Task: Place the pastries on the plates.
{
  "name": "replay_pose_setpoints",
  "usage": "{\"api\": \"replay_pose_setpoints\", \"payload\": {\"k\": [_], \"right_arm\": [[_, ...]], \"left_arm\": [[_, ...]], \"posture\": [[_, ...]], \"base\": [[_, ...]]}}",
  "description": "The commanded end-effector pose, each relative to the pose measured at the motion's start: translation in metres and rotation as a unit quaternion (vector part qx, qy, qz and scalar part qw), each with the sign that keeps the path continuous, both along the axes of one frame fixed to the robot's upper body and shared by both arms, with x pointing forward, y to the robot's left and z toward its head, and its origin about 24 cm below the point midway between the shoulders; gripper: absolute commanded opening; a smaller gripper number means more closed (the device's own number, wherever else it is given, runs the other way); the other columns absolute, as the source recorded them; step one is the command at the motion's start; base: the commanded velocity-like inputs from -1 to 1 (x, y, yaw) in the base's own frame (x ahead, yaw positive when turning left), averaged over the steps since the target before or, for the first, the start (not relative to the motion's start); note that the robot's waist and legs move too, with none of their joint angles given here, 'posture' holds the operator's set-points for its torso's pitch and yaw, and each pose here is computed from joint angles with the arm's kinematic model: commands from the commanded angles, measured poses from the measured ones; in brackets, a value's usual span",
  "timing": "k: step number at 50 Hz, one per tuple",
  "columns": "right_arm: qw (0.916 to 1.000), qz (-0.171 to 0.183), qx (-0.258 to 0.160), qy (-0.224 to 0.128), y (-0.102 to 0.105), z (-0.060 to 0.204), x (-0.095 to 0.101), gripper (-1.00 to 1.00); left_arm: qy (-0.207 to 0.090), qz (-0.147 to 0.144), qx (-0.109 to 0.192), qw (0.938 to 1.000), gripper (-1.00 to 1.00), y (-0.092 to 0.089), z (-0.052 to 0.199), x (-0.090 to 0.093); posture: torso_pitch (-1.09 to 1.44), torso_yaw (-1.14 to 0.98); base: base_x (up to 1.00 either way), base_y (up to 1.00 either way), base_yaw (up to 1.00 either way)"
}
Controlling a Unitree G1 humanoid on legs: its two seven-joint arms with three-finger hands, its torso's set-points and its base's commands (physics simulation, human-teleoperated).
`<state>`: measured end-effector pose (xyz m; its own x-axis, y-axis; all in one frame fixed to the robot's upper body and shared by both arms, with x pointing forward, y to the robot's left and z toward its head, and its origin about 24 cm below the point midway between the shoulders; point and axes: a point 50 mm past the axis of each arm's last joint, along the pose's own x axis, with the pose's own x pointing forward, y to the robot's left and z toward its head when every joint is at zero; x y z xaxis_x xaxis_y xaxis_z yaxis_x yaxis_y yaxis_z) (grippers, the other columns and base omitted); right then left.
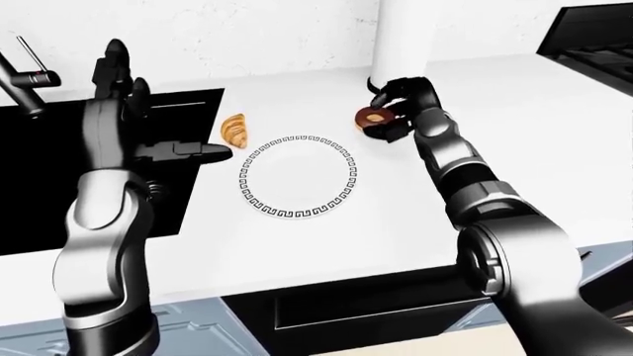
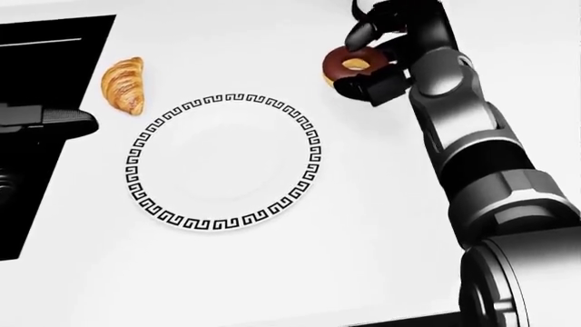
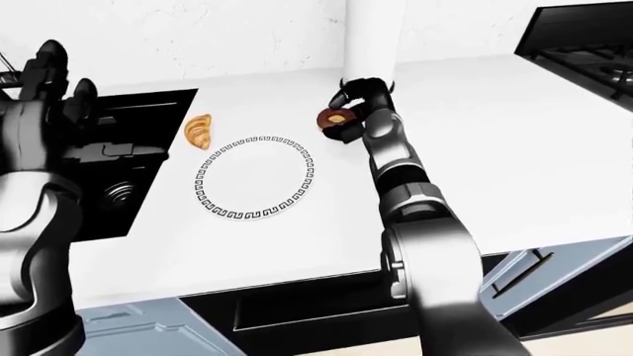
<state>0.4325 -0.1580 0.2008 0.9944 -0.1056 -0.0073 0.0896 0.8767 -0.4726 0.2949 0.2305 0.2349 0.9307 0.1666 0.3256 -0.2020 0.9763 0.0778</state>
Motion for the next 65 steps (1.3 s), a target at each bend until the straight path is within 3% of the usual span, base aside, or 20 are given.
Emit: {"api": "replay_pose_setpoints", "payload": {"k": [1,8,14,18,20,27,31,37,48,55,57,60,62,65], "right_arm": [[0.9975,0.016,0.007,-0.068,0.006,0.039,0.002,-0.73],[0.9959,0.037,0.01,-0.081,0.015,0.053,0.001,-0.83],[0.9908,0.114,0.024,-0.068,0.043,0.054,-0.001,-0.89],[0.98,0.189,0.008,-0.062,0.059,0.061,-0.005,-0.91],[0.9732,0.221,0.021,-0.058,0.067,0.062,-0.008,-0.97],[0.9493,0.313,0.02,-0.023,0.085,0.059,-0.017,-0.96],[0.9423,0.334,0.015,-0.017,0.091,0.058,-0.021,-0.96],[0.923,0.385,0.002,0.002,0.102,0.048,-0.029,-0.95],[0.9082,0.418,-0.003,0.019,0.113,0.039,-0.036,-0.95],[0.9047,0.425,-0.004,0.023,0.118,0.037,-0.035,-0.86],[0.9043,0.426,-0.002,0.024,0.119,0.037,-0.035,-0.76],[0.9056,0.423,-0.005,0.025,0.118,0.034,-0.034,-0.41],[0.9049,0.425,-0.008,0.027,0.119,0.032,-0.034,-0.33],[0.9073,0.42,-0.011,0.025,0.118,0.034,-0.033,-0.04]], "left_arm": [[-0.049,0.002,0.012,0.9987,1.0,-0.001,0.019,-0.006],[-0.047,0.002,0.013,0.9988,1.0,-0.002,0.017,-0.004],[-0.047,0.004,0.013,0.9988,1.0,0.001,0.018,-0.004],[-0.049,0.004,0.013,0.9987,1.0,0.001,0.021,-0.004],[-0.048,0.004,0.012,0.9987,1.0,0.001,0.02,-0.004],[-0.049,0.005,0.012,0.9987,1.0,0.002,0.02,-0.005],[-0.048,0.005,0.011,0.9988,1.0,0.002,0.019,-0.005],[-0.048,0.006,0.011,0.9988,1.0,0.003,0.018,-0.006],[-0.047,0.005,0.012,0.9988,1.0,0.002,0.017,-0.005],[-0.046,0.006,0.012,0.9988,1.0,0.002,0.017,-0.005],[-0.047,0.007,0.012,0.9988,1.0,0.002,0.017,-0.005],[-0.047,0.007,0.013,0.9988,1.0,0.002,0.017,-0.005],[-0.046,0.007,0.013,0.9988,1.0,0.002,0.017,-0.006],[-0.045,0.008,0.013,0.9989,1.0,0.002,0.016,-0.005]], "posture": [[0.0,0.0],[0.0,0.0],[0.0,0.0],[0.0,0.0],[0.0,0.0],[0.0,0.0],[0.0,0.0],[0.0,0.0],[0.0,0.0],[0.0,0.0],[0.0,0.0],[0.0,0.0],[0.0,0.0],[0.0,0.0]], "base": [[0.0,0.0,0.0],[0.0,0.0,0.0],[0.0,0.0,0.0],[0.0,0.0,0.0],[0.0,0.0,0.0],[0.0,0.0,0.0],[0.0,0.0,0.0],[0.0,0.0,0.0],[0.0,0.0,0.0],[0.0,0.0,0.0],[0.0,0.0,0.0],[0.0,0.0,0.0],[0.0,0.0,0.0],[0.0,0.0,0.0]]}}
